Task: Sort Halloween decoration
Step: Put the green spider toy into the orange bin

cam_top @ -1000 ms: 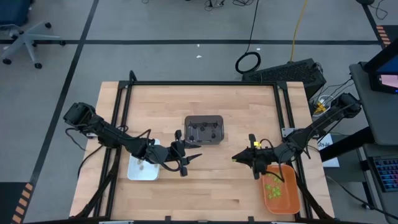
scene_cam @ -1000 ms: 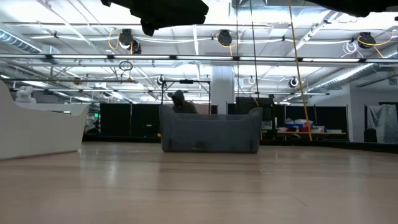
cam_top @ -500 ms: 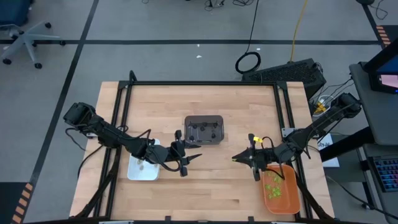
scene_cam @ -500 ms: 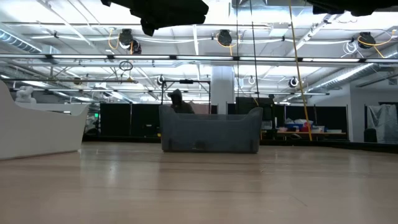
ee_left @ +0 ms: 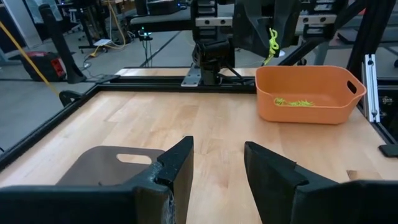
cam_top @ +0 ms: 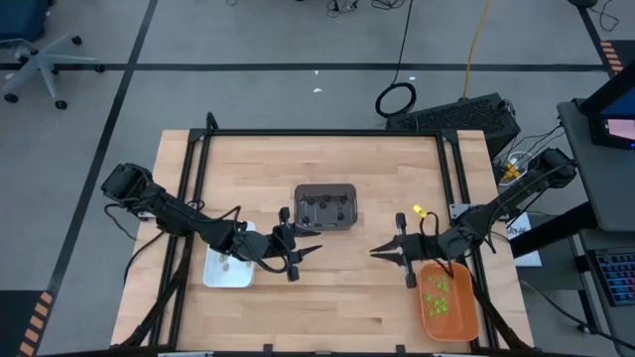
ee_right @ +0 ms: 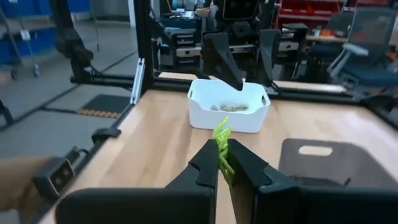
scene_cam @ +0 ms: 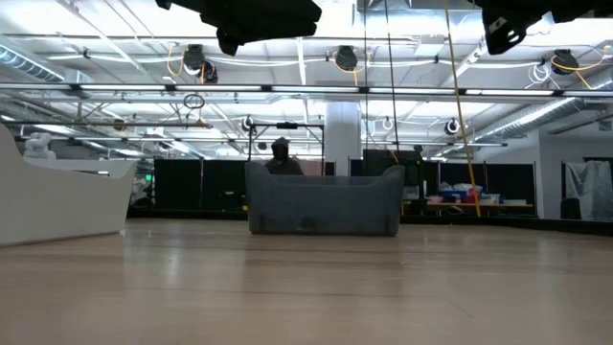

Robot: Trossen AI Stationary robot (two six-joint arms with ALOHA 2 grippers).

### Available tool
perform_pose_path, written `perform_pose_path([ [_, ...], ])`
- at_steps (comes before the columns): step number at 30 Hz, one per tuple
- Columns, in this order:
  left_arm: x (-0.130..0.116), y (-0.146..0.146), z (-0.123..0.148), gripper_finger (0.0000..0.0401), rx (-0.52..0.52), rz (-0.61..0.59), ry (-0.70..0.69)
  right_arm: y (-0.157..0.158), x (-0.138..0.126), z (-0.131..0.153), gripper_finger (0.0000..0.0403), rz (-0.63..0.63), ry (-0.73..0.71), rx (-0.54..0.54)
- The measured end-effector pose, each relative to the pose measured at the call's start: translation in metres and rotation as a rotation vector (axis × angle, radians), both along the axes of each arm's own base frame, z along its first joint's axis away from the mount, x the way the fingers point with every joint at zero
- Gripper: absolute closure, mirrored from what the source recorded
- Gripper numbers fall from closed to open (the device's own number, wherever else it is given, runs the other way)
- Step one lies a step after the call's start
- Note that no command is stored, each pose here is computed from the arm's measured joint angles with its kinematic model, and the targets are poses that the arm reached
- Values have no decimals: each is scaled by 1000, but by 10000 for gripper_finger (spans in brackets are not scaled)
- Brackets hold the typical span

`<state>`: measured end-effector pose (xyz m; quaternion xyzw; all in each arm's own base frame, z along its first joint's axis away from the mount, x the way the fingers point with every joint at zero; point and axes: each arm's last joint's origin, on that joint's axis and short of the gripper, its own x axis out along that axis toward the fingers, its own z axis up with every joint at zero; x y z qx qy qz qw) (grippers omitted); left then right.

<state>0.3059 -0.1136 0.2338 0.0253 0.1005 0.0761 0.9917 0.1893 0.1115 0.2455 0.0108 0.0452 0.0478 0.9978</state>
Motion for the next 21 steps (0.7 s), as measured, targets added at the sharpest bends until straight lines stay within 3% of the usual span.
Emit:
perform_pose_path([
  [14,-1,-1,-1,251,-14,-1,4,0,0,0,394,-32,41,383],
  [21,-2,-5,-1,251,-15,-17,5,3,-1,-2,394,69,90,435],
])
